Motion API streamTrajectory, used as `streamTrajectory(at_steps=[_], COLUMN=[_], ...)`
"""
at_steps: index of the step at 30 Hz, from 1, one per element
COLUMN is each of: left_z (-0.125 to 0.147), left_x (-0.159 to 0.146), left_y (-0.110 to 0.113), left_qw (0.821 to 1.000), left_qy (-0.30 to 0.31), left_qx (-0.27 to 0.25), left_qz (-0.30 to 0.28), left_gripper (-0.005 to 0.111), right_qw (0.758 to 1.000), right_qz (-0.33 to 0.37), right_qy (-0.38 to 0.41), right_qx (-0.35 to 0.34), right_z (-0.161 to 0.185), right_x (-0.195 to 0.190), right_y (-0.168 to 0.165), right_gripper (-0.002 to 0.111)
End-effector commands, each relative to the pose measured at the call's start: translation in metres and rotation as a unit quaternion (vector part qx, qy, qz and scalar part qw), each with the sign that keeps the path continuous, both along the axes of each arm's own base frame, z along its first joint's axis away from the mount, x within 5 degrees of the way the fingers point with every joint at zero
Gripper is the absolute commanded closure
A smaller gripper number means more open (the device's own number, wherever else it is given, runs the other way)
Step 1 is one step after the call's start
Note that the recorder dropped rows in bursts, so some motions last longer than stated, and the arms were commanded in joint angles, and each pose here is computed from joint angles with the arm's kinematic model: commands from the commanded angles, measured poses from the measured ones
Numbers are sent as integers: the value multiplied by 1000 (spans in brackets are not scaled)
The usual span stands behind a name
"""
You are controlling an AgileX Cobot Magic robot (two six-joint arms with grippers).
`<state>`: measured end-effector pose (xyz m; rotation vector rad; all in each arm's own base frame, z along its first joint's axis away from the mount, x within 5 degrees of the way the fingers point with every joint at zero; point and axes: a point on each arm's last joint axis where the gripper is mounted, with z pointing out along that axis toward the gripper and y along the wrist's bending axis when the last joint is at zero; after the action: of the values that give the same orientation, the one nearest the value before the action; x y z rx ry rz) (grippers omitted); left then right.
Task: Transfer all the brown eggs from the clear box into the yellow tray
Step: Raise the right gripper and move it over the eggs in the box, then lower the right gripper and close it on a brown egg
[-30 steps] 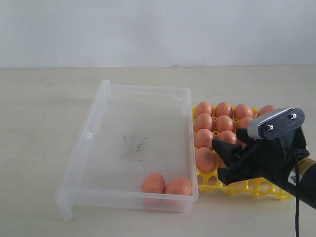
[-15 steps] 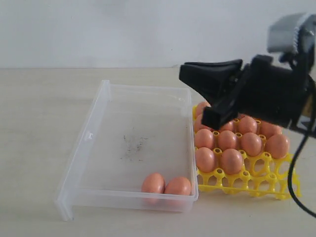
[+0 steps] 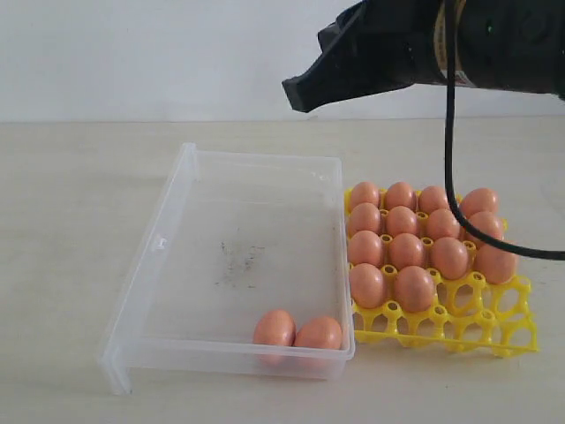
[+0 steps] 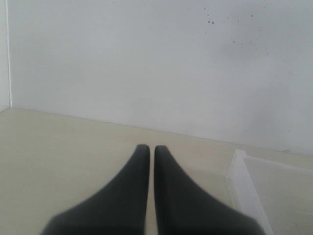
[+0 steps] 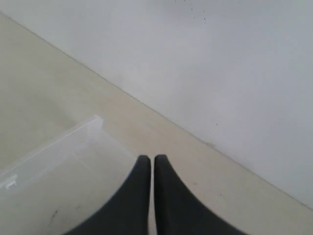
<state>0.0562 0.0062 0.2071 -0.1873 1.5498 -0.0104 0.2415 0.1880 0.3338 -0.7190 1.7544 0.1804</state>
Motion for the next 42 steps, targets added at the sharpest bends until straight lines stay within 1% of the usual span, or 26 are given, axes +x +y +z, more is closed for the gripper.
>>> streamTrajectory(at_steps=[1,4,6,8,12,14,17,19,20,21,23,24,27,33,34,36,37,40,42], left_z=[-1,-1,-1,-1,-1,-1,-1,-1,-1,-1,-1,-1,-1,-1,-1,-1,-1,-1,-1], left_x=[0,0,0,0,0,0,0,0,0,0,0,0,0,0,0,0,0,0,0], left_y=[0,0,0,0,0,0,0,0,0,0,0,0,0,0,0,0,0,0,0], left_qw=[1000,1000,1000,1000,1000,1000,1000,1000,1000,1000,1000,1000,1000,1000,1000,1000,1000,1000,1000], left_qy=[-2,-2,-2,-2,-2,-2,-2,-2,-2,-2,-1,-1,-1,-1,-1,-2,-2,-2,-2], left_qx=[-9,-9,-9,-9,-9,-9,-9,-9,-9,-9,-9,-9,-9,-9,-9,-9,-9,-9,-9], left_qz=[-1,-1,-1,-1,-1,-1,-1,-1,-1,-1,-1,-1,-1,-1,-1,-1,-1,-1,-1], left_gripper=[103,103,103,103,103,103,103,103,103,103,103,103,103,103,103,103,103,103,103], right_qw=[995,973,957,950,936,930,920,904,895,877,851,834,806,806,806,805,805,805,794], right_qz=[-30,-58,-72,-56,33,51,37,15,7,-3,-16,-24,-31,-42,-40,-34,-32,-37,-68], right_qy=[66,151,207,254,326,352,382,418,437,468,508,533,565,568,568,568,568,570,583], right_qx=[-62,-163,-188,-173,-124,-98,-84,-85,-91,-107,-130,-144,-175,-162,-164,-166,-168,-162,-159], right_z=[-16,-34,-40,-45,-55,-59,-68,-78,-83,-93,-106,-113,-131,-142,-143,-143,-143,-143,-146], right_x=[1,2,0,-2,-3,4,23,36,40,46,52,53,58,58,57,53,51,48,48], right_y=[-4,-12,-13,-6,23,39,58,70,74,80,87,90,94,101,103,108,109,113,111], right_gripper=[109,109,109,109,109,109,109,109,109,109,109,109,109,107,105,97,91,67,52])
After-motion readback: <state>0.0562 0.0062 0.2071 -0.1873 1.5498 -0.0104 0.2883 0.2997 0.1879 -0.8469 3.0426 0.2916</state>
